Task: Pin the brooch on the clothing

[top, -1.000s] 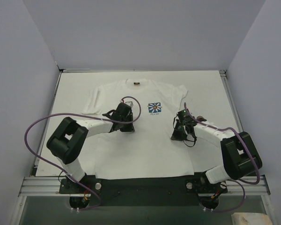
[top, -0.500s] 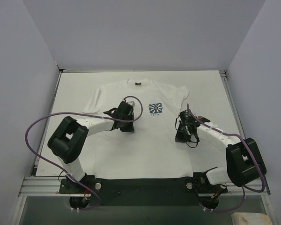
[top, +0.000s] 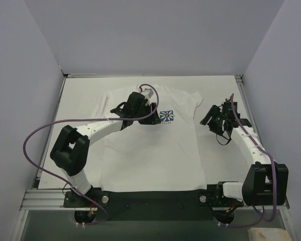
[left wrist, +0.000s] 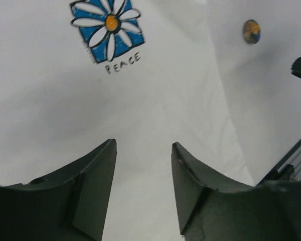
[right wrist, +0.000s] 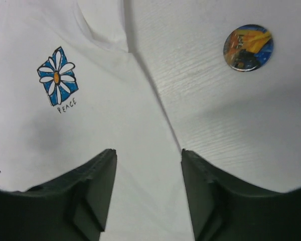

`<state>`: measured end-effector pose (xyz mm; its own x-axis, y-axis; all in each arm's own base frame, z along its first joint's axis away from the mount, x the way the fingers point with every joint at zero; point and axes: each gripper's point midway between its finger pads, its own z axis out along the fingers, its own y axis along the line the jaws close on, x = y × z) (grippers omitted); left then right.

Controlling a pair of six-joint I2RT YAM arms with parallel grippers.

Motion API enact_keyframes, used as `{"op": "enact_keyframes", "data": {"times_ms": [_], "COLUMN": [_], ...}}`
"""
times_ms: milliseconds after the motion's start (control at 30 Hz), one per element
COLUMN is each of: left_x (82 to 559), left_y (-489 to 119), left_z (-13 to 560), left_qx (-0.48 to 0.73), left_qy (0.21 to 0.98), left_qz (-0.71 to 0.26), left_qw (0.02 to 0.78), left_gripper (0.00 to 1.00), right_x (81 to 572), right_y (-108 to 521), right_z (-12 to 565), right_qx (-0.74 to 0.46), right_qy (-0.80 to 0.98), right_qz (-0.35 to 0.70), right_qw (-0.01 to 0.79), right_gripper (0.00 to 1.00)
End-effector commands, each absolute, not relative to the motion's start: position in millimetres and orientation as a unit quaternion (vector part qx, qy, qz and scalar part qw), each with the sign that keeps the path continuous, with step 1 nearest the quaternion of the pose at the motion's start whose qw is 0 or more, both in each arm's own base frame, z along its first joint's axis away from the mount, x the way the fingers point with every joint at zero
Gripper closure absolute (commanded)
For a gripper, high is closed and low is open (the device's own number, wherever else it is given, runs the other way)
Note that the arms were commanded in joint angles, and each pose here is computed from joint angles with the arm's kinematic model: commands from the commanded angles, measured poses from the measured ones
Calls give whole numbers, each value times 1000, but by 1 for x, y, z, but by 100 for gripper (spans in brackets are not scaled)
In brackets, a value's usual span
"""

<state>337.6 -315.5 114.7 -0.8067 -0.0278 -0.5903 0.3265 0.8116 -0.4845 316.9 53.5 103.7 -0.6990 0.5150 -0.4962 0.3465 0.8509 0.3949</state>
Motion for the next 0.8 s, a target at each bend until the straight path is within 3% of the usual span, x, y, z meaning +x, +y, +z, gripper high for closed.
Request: {"op": "enact_keyframes", "data": {"times_ms": [0,100,200,400,567,767], "left_x": [361,365,367,371,378,369], "left_y": [-368,-387,-405,-425,-439,-465], "left_z": [169,172,181,186,179,149], "left_qx": [106,109,115,120,125,149], "left_qy": [849,841,826,817,823,848], "left_qz": [-400,-420,-447,-463,-457,-433], "left_qw": [328,323,325,322,315,267], "left_gripper": [33,22,20,20,20,22], "right_x": [318,321,319,322,338,356], "right_y": [36,26,17,-13,-41,-55], "right_z": [109,115,121,110,86,61], "right_qx": [247,255,270,326,365,379], "right_qy": [899,882,870,858,863,874], "right_qz": [168,188,192,164,108,79], "right_qw": [320,348,366,361,332,293], "right_gripper": [32,18,15,14,20,23]}}
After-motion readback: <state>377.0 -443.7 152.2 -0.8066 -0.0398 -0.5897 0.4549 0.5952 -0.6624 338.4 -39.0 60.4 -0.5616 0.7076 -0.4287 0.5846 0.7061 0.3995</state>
